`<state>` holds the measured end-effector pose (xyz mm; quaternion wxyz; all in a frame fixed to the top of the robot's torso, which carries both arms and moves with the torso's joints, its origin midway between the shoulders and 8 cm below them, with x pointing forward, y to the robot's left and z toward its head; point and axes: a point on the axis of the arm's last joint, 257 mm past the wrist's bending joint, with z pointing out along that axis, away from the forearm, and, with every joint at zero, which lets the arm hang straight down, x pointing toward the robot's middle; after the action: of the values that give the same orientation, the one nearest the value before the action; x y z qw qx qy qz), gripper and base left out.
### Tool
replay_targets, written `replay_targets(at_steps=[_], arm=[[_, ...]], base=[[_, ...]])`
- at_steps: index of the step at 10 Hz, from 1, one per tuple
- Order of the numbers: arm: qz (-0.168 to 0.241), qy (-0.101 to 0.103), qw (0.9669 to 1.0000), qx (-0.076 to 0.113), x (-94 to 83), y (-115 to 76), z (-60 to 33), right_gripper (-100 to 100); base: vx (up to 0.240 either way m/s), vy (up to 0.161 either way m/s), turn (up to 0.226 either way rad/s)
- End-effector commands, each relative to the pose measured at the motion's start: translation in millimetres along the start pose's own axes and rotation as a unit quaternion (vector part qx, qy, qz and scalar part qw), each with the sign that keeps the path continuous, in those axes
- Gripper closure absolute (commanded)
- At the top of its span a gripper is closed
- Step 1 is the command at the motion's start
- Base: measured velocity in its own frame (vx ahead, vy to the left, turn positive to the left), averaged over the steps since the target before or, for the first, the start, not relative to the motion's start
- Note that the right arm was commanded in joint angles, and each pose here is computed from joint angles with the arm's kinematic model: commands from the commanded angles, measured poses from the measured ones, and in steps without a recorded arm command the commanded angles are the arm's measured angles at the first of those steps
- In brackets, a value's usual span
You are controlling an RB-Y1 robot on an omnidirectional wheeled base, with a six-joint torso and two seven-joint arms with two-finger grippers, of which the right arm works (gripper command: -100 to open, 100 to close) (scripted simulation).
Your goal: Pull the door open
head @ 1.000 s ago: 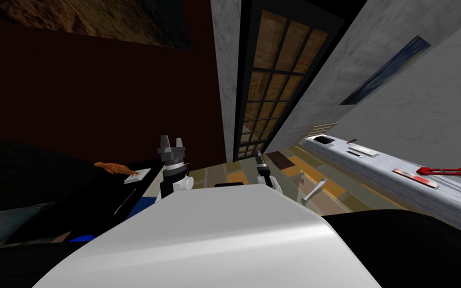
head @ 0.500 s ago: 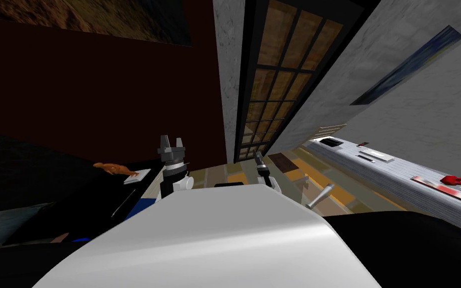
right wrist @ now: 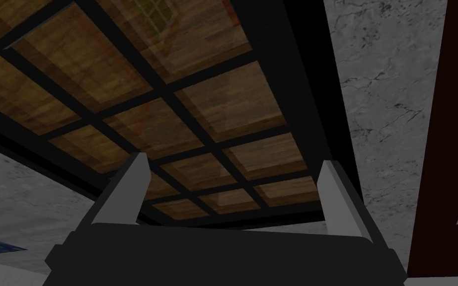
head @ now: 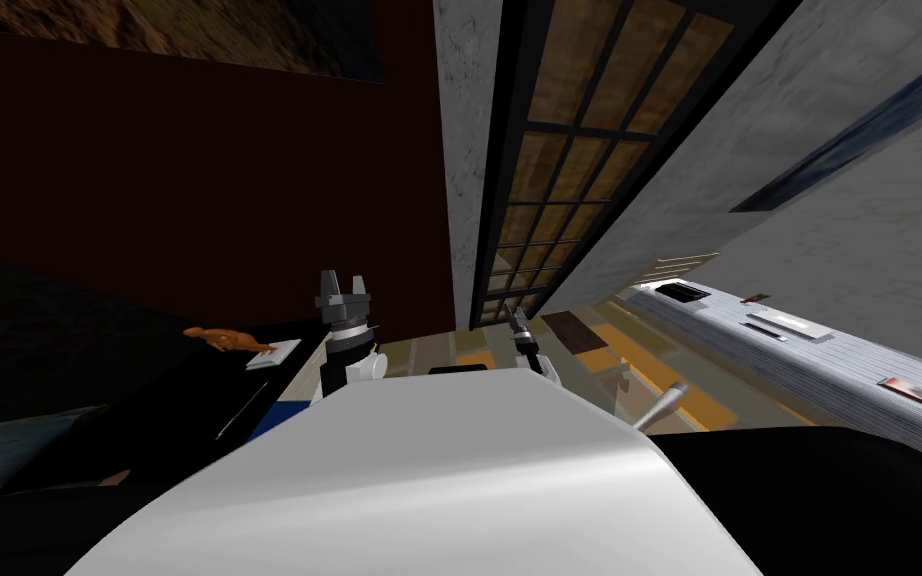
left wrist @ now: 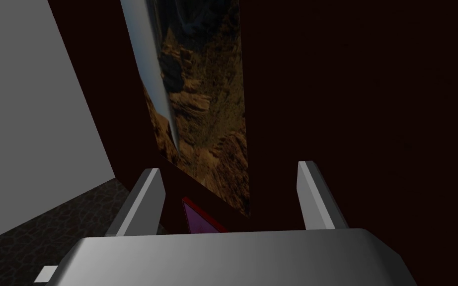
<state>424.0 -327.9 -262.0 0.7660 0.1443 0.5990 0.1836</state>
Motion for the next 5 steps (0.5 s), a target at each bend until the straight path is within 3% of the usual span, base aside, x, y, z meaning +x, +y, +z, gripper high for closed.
replay_targets(at_steps=[1,5], arm=[[-0.027,0.01,0.9996,0.005,10.4,-8.0,-3.1,-100],[-0.083,0.033,0.9959,0.016,33.7,-26.1,-11.0,-100]], base=[[0.103,-0.032,0.071],[0.09,-0.027,0.066]])
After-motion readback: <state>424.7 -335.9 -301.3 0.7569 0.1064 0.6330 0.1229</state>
